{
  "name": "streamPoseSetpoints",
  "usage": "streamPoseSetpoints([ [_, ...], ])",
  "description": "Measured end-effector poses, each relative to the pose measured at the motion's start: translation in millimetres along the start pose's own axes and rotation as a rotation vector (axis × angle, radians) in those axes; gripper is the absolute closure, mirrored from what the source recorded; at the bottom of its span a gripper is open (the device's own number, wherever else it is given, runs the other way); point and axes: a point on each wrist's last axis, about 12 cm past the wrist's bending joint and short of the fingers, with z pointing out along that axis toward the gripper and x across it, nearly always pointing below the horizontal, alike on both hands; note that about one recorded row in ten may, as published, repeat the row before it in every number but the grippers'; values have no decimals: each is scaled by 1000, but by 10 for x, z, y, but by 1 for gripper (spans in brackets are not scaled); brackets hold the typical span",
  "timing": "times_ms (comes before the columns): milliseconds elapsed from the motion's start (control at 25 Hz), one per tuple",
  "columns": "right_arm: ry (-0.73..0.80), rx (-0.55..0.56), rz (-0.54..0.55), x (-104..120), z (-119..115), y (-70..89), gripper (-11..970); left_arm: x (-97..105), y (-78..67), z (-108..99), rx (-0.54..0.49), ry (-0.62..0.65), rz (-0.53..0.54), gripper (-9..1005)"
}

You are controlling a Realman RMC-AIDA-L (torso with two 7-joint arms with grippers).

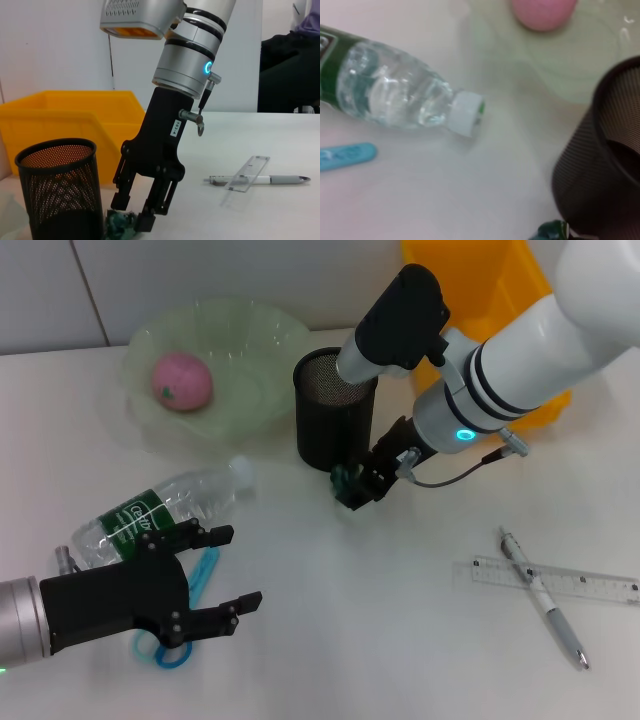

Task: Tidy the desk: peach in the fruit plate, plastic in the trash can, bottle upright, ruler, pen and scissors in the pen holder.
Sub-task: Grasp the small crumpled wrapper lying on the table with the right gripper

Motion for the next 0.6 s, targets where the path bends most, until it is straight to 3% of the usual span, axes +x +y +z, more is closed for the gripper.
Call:
streamPoseSetpoints([
  [400,-11,0,11,12,45,-5,350,0,0,-1,0,0,0,227],
  [600,-6,5,11,24,78,-13,379,2,-1,-1,1,2,0,228],
])
